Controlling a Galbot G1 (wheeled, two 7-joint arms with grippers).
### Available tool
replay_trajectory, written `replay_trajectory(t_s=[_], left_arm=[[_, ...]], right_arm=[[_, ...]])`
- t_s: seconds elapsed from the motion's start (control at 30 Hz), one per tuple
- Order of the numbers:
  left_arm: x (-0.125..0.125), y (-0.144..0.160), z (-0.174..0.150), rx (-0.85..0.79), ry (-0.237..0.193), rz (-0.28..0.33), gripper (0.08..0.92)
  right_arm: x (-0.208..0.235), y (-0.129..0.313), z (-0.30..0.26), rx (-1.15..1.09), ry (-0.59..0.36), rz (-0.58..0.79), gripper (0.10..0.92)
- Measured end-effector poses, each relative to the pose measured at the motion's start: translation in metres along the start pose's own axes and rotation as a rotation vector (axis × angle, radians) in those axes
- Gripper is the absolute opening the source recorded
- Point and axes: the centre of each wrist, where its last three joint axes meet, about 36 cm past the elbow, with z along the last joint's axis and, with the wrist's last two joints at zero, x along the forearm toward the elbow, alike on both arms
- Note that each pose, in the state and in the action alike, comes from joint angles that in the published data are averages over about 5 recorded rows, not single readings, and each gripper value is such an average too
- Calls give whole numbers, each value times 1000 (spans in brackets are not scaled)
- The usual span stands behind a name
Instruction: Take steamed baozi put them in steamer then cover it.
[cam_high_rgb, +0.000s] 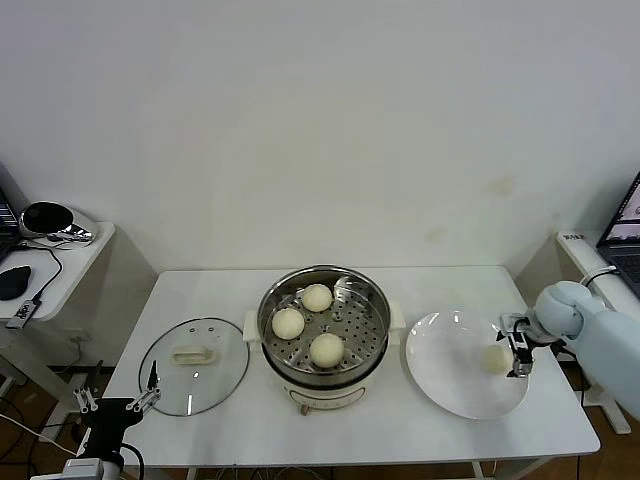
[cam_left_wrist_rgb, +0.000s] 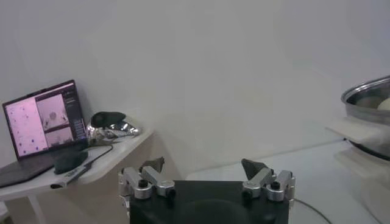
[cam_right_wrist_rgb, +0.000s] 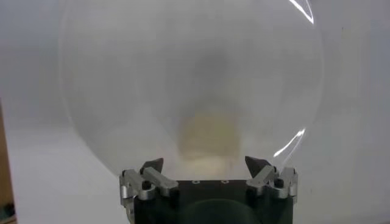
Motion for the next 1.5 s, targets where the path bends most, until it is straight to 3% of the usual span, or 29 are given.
replay_trajectory(t_s=[0.5,0.7,1.07,1.5], left_arm=[[1,9,0,4,3,-18,823],[-1,9,-1,7,5,-15,823],[-6,2,1,34,22,10,823],[-12,-21,6,61,41,68,823]], right_arm=[[-3,-4,-1,-15,16,-16,616],[15,-7,-1,-22,8,-17,603],[101,-31,-29,-11,-88,64,602],[205,-56,-138,73,-275,153,611]])
